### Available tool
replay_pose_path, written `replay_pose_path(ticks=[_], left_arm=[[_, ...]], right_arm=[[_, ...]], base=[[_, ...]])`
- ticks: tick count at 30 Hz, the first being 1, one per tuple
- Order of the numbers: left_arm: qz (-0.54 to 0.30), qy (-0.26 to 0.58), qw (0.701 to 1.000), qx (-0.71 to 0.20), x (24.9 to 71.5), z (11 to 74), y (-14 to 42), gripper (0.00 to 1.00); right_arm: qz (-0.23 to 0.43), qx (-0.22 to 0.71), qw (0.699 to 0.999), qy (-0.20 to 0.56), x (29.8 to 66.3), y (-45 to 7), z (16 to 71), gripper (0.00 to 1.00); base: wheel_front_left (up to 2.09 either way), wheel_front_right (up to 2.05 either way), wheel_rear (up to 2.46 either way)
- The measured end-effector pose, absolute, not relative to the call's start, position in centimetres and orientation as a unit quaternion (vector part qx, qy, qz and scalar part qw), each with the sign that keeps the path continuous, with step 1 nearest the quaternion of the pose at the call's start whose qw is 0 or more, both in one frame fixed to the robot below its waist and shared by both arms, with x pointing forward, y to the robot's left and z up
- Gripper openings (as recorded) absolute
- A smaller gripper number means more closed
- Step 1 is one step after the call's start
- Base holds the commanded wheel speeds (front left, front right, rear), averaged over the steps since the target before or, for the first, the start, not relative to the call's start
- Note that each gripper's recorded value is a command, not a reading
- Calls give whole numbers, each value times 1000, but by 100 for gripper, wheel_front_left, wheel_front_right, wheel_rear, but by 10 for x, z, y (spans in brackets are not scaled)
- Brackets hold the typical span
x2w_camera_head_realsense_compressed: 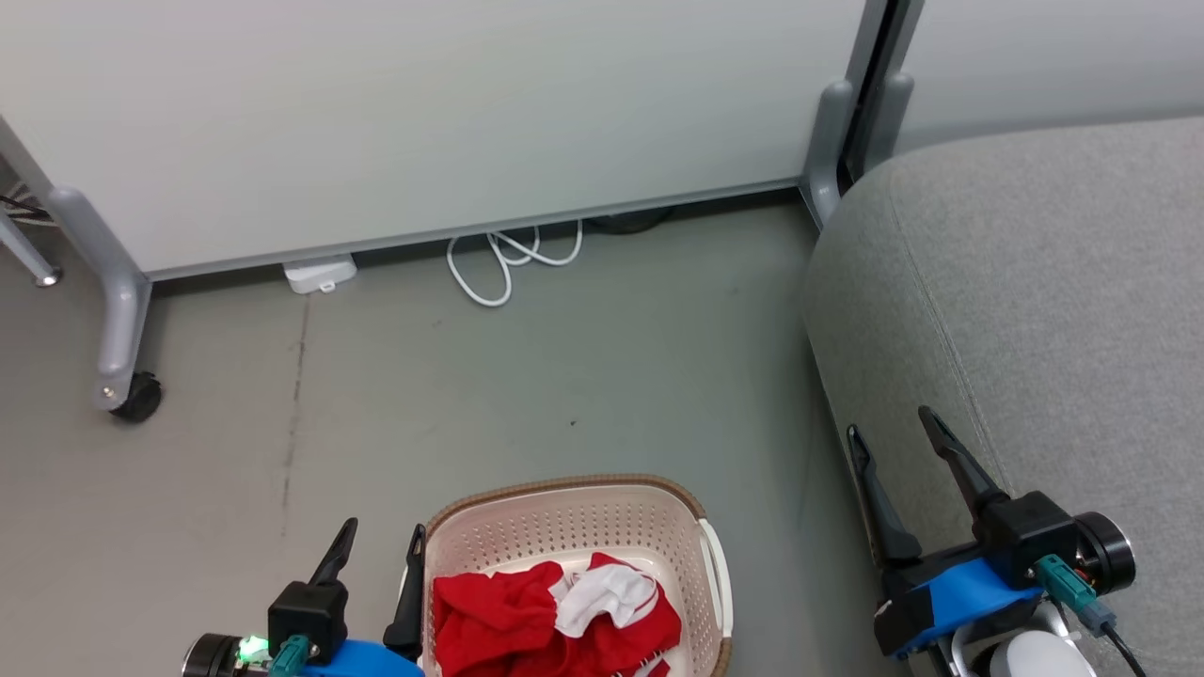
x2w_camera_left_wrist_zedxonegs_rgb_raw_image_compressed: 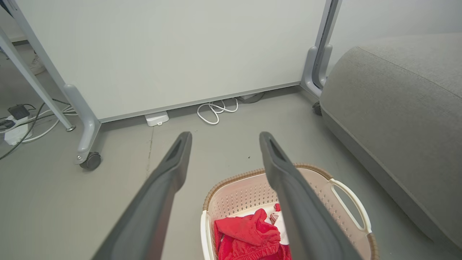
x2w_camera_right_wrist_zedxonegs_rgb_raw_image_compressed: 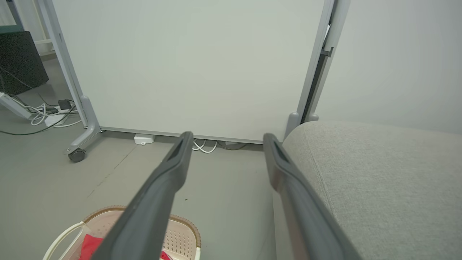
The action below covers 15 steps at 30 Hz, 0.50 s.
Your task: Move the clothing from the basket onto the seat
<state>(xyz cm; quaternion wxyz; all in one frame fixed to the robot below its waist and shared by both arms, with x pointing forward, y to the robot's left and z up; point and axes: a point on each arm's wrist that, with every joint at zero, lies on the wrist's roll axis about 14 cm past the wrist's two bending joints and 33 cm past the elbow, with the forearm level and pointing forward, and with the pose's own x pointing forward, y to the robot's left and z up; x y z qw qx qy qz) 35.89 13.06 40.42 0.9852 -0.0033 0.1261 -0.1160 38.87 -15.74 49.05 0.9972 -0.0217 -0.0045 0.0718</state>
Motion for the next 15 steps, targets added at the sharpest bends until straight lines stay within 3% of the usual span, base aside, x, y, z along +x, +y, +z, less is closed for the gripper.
replay_pose_path(ticks=[7,15], left_arm=[[-191,213,958,27,374,348,103,100],[-281,318,903,64,380,274,67,100]], right_arm=[[57,-20,998,18,405,-169,473,100],[30,-13,998,61,425,-189,433,100]], base=[[0,0,0],[0,0,0]])
